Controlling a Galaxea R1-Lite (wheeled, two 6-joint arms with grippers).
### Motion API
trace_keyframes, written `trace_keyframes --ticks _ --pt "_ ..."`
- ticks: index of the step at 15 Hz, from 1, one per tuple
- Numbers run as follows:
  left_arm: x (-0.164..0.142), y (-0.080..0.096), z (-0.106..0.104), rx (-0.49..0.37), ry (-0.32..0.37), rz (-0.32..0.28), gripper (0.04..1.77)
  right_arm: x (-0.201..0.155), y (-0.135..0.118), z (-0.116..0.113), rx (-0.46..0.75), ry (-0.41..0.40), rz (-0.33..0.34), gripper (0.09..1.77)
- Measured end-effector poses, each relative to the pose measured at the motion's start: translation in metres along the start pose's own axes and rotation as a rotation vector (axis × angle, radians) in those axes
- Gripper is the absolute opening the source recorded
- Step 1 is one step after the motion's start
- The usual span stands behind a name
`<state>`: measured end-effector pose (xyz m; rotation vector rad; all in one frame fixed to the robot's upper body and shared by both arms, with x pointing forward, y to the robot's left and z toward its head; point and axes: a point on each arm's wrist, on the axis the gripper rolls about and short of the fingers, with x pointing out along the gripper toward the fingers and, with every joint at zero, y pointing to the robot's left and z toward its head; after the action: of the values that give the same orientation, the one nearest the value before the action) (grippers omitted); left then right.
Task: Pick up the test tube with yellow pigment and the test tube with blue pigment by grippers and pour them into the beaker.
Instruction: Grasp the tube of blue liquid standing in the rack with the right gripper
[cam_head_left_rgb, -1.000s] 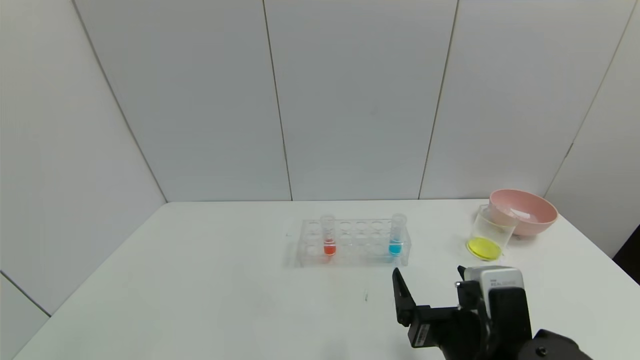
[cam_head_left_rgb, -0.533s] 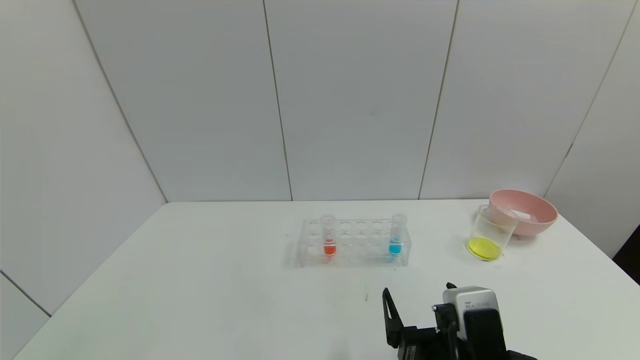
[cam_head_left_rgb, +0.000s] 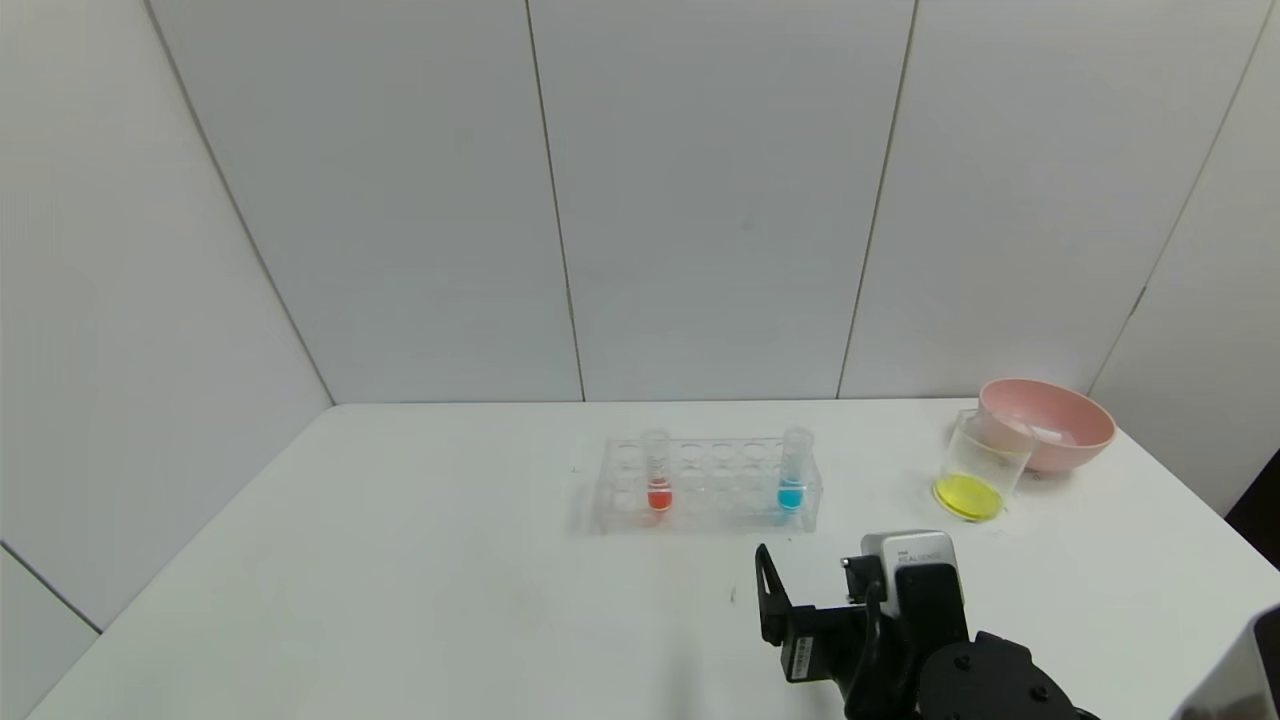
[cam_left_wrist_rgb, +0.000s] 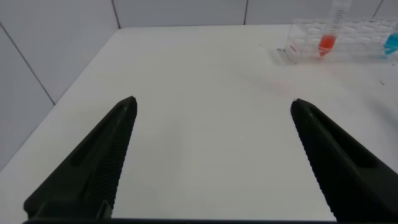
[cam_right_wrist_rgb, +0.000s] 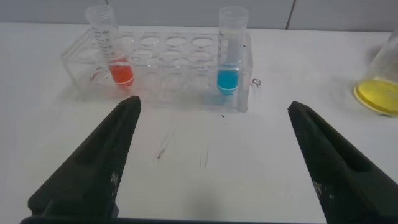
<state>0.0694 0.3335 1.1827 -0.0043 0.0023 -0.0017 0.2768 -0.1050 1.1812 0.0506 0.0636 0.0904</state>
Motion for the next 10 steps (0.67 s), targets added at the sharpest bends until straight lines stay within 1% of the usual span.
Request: trace_keyframes --ticks 4,8,10 --pt "0.000 0.000 0.000 0.000 0.000 0.000 1.76 0.032 -0.004 -0.002 0.005 -0.015 -0.026 1.71" --pt "0.000 0.000 0.000 0.000 0.000 0.000 1.76 0.066 -0.009 -0.006 -0.025 -0.035 -0.035 1.71" --pt "0.000 0.000 0.000 0.000 0.000 0.000 1.76 0.081 -0.010 -0.005 -0.041 -0.052 -0.024 1.71"
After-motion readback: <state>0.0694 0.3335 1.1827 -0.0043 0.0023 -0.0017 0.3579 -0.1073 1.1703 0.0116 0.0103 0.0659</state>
